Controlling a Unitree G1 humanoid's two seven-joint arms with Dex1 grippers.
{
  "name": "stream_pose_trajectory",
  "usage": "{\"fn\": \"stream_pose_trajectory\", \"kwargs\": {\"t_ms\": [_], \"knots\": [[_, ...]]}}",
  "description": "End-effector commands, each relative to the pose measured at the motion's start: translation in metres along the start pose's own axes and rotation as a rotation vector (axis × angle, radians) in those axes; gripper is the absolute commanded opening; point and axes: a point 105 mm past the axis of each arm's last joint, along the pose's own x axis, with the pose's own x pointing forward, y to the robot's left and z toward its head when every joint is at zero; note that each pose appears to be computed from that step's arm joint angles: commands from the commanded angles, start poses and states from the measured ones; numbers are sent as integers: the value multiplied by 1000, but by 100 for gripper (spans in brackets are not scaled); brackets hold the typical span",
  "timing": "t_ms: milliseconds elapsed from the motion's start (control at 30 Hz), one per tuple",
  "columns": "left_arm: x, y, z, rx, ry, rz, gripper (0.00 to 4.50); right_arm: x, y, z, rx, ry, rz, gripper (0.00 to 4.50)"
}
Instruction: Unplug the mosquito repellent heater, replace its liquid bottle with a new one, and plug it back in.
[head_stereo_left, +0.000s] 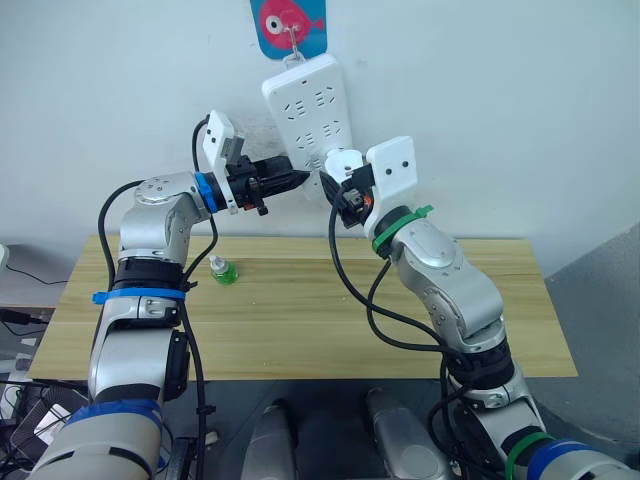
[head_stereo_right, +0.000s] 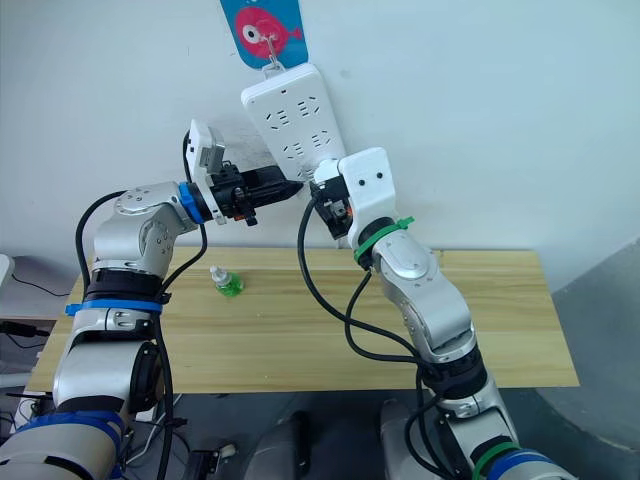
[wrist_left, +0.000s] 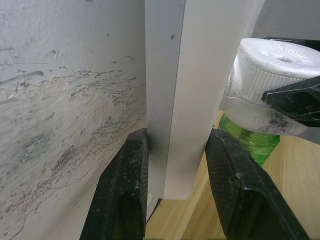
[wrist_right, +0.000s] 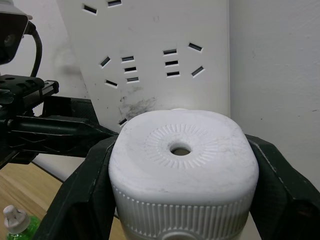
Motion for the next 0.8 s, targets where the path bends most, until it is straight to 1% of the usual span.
{"fn": "stream_pose_trajectory", "kwargs": {"t_ms": [33, 100, 200, 267, 467, 500, 533, 567, 633, 700, 733, 800], "knots": [[-3, 8, 7, 47, -3, 67, 135, -15, -5, 18, 2, -62, -3, 300], [-5, 12, 4, 56, 12, 91, 135, -21, -7, 20, 0, -60, -1, 300], [-9, 21, -5, 94, 61, 151, 134, -35, -11, 22, -15, -56, 27, 300], [-10, 22, -8, 110, 70, 164, 134, -44, -13, 22, -8, -48, 50, 300], [-16, 15, -14, 164, 84, 157, 134, -55, -16, 20, 88, -30, 78, 300], [-21, 12, -15, 207, 88, 160, 134, -57, -17, 19, 107, -29, 76, 300], [-27, 7, -19, 197, 94, 135, 134, -59, -18, 19, 126, -32, 73, 300], [-33, 4, -26, 200, 128, 134, 134, -60, -20, 19, 150, -37, 67, 300], [-46, -10, -44, 223, 208, 81, 205, -64, -26, 21, 201, -78, 45, 300], [-52, -25, -54, 249, 250, 43, 261, -68, -29, 19, 228, -100, 42, 300], [-54, -31, -57, 265, 255, 34, 290, -69, -30, 18, 245, -107, 40, 300], [-55, -42, -57, 289, 232, 31, 351, -71, -32, 15, 276, -115, 34, 300]]}}
